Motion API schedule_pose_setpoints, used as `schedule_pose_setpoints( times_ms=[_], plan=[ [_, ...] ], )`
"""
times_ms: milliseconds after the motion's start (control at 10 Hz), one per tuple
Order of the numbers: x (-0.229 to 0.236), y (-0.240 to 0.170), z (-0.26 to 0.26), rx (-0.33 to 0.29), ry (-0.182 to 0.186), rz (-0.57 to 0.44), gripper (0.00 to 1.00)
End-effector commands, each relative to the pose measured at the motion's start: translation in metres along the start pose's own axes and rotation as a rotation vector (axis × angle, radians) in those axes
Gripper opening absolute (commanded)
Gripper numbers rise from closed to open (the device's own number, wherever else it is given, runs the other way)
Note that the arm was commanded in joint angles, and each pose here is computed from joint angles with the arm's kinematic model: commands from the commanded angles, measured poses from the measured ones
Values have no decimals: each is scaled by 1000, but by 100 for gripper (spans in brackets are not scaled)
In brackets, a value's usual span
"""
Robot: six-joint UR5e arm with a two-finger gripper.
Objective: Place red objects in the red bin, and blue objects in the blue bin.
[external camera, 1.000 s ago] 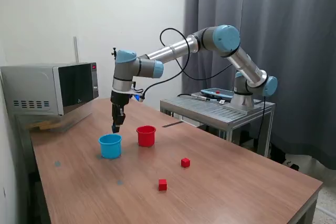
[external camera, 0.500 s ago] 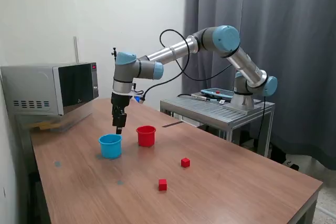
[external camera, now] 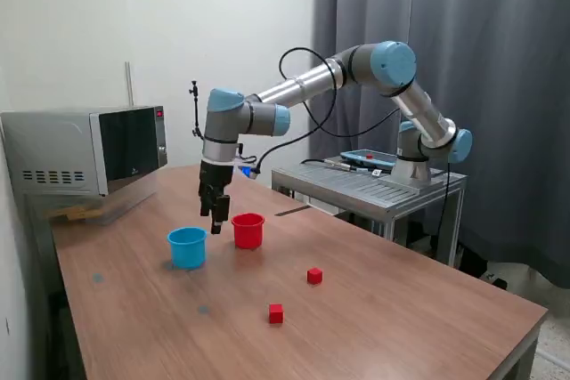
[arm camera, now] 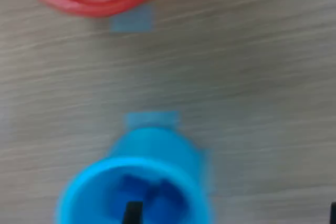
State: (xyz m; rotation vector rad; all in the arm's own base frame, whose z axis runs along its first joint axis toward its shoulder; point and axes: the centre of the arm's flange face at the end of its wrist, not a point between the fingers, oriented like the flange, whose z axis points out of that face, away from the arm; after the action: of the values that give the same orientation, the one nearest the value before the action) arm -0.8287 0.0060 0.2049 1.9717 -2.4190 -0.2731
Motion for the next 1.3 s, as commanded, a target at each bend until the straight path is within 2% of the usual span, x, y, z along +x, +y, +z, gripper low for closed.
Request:
schedule_pose_setpoints(
  times_ms=[0, 100, 300, 400, 600, 800, 1000, 1100, 1200],
  plan=[
    [88, -38, -28, 5, 10, 41, 100],
    [127, -54, -32, 10, 9, 116, 100],
    [171, -74, -46, 15, 23, 355, 100],
    [199, -86, -52, 10, 30, 438, 100],
    [239, -95, -53, -3, 47, 409, 100],
    [261, -94, -30, 4, 45, 388, 100],
    [267, -108, 7, 50, 18, 363, 100],
    [266, -114, 16, 57, 14, 351, 100],
    [267, -120, 33, 93, 28, 312, 100]
  ],
)
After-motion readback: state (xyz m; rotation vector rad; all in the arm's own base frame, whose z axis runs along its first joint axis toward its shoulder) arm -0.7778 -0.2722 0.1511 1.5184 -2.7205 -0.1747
